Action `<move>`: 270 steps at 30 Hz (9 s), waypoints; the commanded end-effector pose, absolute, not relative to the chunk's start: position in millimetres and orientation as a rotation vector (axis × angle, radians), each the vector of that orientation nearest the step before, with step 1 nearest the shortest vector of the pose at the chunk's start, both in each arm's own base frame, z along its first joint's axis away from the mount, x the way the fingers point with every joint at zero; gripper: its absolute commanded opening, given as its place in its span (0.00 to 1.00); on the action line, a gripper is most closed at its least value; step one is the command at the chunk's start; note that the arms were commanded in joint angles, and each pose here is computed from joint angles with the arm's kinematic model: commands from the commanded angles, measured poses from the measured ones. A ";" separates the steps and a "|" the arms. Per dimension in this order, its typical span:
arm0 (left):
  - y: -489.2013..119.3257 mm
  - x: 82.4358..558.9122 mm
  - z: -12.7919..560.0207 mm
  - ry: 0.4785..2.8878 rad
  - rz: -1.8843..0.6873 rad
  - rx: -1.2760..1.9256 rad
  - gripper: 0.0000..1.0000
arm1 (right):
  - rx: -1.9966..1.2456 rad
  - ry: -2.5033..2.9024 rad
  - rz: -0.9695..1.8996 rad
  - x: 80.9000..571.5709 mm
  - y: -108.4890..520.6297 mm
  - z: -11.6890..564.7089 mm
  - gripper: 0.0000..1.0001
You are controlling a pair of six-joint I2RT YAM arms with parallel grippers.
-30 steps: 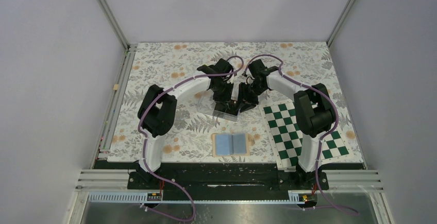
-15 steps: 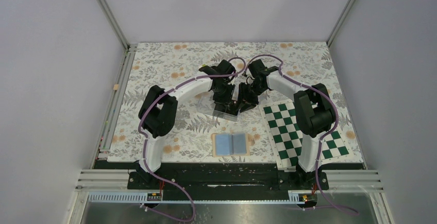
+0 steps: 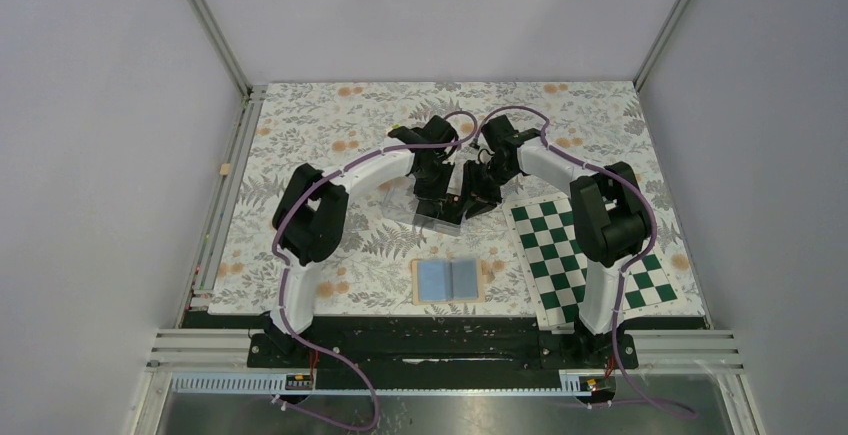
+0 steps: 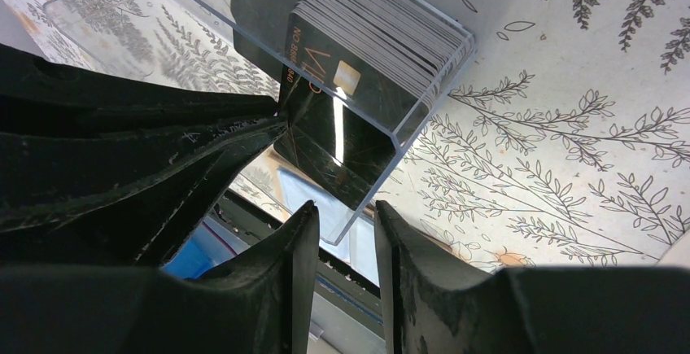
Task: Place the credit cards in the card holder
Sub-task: Pick up the credit card from the storage box, then insert the credit card into the card holder.
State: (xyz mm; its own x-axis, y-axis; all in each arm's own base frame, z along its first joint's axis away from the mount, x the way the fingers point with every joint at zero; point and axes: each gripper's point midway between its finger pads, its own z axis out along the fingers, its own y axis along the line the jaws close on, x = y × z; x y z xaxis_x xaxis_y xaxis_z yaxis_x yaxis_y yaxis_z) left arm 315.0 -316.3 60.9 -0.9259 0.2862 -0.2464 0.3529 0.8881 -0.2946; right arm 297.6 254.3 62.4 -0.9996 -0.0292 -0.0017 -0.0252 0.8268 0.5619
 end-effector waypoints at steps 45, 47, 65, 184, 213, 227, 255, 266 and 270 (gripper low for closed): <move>-358.6 305.0 132.0 2.586 -1.122 0.427 0.18 | 0.077 -2.968 -0.936 289.5 257.0 61.3 0.36; -359.5 304.1 134.0 2.574 -1.145 0.433 0.18 | 0.078 -2.970 -0.936 289.7 256.9 61.6 0.36; -344.8 304.5 91.4 2.710 -0.992 0.399 0.04 | 0.089 -2.971 -0.929 288.4 255.6 65.4 0.36; -250.7 149.5 24.2 2.838 -1.045 -0.169 0.14 | -0.043 -2.902 -1.629 184.6 260.1 28.1 0.00; -258.7 143.3 9.3 2.885 -1.034 -0.171 0.03 | -0.104 -2.785 -1.432 143.6 255.9 17.4 0.00; -262.1 142.4 9.4 2.894 -1.041 -0.151 0.03 | -0.051 -2.699 -1.412 139.1 273.7 7.1 0.04; -279.0 143.4 20.2 2.885 -1.072 -0.093 0.01 | 0.224 -2.814 -1.034 135.1 301.5 26.7 0.40; -272.2 154.6 54.7 2.754 -1.054 -0.095 0.28 | 0.253 -2.925 -0.954 128.9 276.9 35.8 0.54; -281.9 159.7 77.4 2.649 -1.175 -0.093 0.33 | 0.263 -2.968 -0.929 129.5 269.4 37.0 0.56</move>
State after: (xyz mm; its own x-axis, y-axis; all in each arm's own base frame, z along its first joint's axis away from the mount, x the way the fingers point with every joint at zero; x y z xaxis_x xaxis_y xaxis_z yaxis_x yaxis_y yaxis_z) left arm 142.7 -268.9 47.5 -0.9882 -0.1118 -0.1052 -0.0121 0.7402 -0.6723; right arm 131.1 281.6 36.5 -0.9867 -0.1621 0.0134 -0.1200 0.7814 0.6123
